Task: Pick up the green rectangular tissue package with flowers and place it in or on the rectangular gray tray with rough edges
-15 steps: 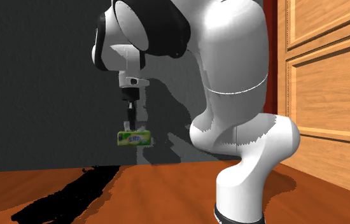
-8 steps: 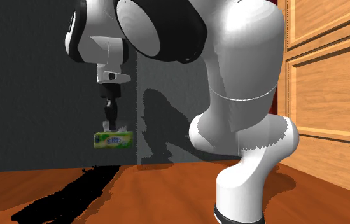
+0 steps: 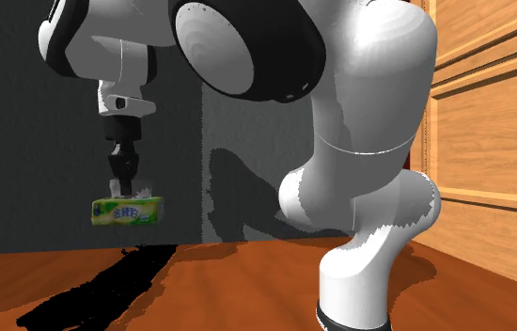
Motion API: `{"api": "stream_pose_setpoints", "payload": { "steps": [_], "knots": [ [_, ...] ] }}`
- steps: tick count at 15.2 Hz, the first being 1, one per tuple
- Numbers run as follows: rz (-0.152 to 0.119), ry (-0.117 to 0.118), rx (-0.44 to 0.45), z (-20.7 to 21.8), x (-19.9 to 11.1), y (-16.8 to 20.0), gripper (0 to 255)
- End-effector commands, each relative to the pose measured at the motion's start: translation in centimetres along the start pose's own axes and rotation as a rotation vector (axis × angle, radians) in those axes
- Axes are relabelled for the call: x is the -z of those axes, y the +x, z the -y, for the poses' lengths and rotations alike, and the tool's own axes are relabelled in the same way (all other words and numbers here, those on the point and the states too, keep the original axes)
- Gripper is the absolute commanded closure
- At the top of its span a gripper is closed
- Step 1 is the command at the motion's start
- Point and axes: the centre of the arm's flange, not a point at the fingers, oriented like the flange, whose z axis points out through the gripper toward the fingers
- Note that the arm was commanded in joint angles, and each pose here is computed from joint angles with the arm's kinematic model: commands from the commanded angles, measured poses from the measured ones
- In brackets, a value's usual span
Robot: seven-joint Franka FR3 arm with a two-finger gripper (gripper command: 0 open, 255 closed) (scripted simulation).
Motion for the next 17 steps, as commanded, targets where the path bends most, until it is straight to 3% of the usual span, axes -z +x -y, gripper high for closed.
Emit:
{"api": "stream_pose_setpoints", "payload": {
  "steps": [1, 17],
  "knots": [
    [0.000, 0.000, -0.002, -0.3, -0.8, -0.5, 255],
    [0.000, 0.000, -0.002, -0.4, -9.0, -0.9, 255]
  ]
}}
